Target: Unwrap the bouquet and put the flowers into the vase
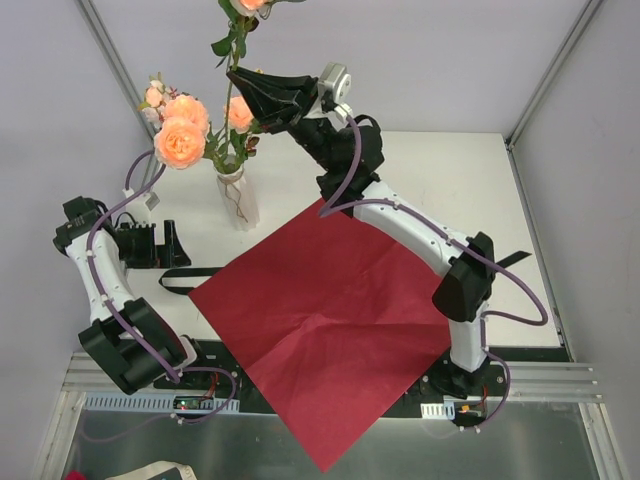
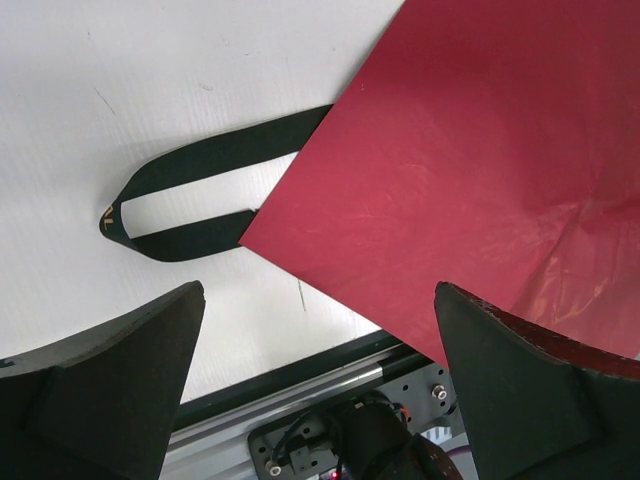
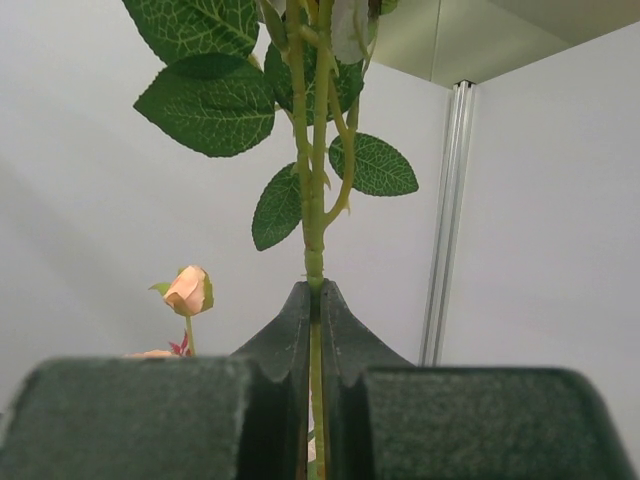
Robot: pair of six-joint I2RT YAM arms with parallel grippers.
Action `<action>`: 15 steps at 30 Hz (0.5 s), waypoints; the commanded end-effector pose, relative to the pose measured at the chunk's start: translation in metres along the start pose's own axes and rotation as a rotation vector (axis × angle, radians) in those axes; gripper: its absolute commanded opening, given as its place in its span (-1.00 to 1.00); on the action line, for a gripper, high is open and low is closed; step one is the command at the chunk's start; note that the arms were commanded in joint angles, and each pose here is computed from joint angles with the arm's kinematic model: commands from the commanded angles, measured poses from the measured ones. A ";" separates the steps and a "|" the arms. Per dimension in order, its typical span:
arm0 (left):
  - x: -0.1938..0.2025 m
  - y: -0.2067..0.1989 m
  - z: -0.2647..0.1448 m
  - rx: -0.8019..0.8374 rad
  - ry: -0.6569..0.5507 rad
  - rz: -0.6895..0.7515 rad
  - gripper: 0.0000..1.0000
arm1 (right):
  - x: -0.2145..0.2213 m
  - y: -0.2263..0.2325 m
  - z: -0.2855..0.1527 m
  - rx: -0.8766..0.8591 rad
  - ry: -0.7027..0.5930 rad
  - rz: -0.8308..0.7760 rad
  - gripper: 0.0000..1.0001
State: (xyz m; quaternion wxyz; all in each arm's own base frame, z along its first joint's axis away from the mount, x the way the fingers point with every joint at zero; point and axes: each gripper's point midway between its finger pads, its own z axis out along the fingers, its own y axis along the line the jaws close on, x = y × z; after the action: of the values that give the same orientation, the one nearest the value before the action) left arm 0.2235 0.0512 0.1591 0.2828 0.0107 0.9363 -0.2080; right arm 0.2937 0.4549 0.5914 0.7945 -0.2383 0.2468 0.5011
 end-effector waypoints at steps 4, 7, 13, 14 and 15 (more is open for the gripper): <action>-0.010 -0.003 -0.010 0.020 -0.028 0.040 0.98 | -0.010 -0.006 0.008 0.004 -0.082 -0.058 -0.99; -0.009 -0.002 -0.010 0.019 -0.027 0.044 0.98 | 0.006 -0.010 0.000 0.022 -0.052 -0.056 -0.99; -0.006 -0.001 -0.006 0.034 -0.018 0.032 0.98 | 0.043 -0.016 -0.016 0.066 0.012 -0.051 -0.99; -0.006 -0.001 -0.006 0.034 -0.017 0.034 0.98 | 0.046 -0.018 -0.018 0.072 0.017 -0.051 -0.99; -0.006 -0.001 -0.005 0.037 -0.018 0.031 0.98 | 0.051 -0.021 -0.020 0.086 0.023 -0.049 -0.99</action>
State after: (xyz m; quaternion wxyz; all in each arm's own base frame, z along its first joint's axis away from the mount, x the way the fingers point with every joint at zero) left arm 0.2239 0.0560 0.1600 0.2820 0.0175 0.9369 -0.2058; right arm 0.3274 0.4820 0.5347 0.7890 -0.2416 0.2987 0.4795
